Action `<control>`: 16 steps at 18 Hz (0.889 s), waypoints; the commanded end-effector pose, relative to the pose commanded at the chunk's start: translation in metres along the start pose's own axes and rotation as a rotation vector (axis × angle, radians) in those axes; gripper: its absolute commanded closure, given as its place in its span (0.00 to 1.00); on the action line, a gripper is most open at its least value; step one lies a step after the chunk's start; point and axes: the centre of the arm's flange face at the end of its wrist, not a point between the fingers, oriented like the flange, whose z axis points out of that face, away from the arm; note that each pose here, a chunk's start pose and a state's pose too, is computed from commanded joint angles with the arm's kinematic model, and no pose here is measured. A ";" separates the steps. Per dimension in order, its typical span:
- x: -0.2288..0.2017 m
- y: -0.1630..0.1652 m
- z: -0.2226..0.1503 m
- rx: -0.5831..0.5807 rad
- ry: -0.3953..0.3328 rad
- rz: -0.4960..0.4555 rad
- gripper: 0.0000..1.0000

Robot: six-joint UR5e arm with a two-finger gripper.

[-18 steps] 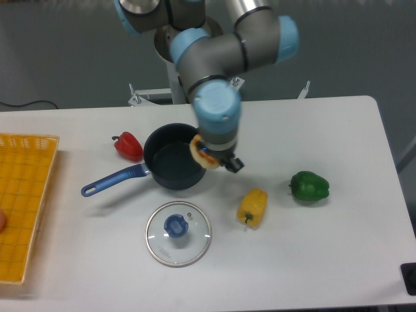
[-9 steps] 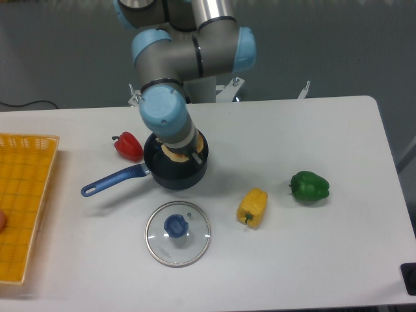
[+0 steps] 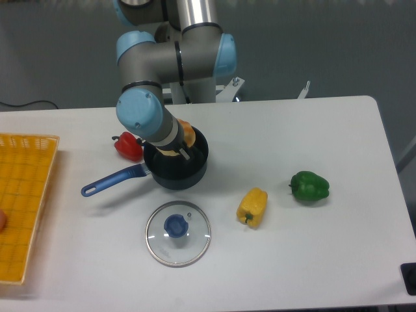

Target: Place the donuts in the pot

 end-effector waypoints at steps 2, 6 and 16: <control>0.000 -0.001 -0.001 -0.001 -0.001 0.001 0.50; -0.004 -0.003 -0.002 0.000 -0.004 0.004 0.43; -0.050 0.029 -0.053 0.144 -0.095 -0.095 0.00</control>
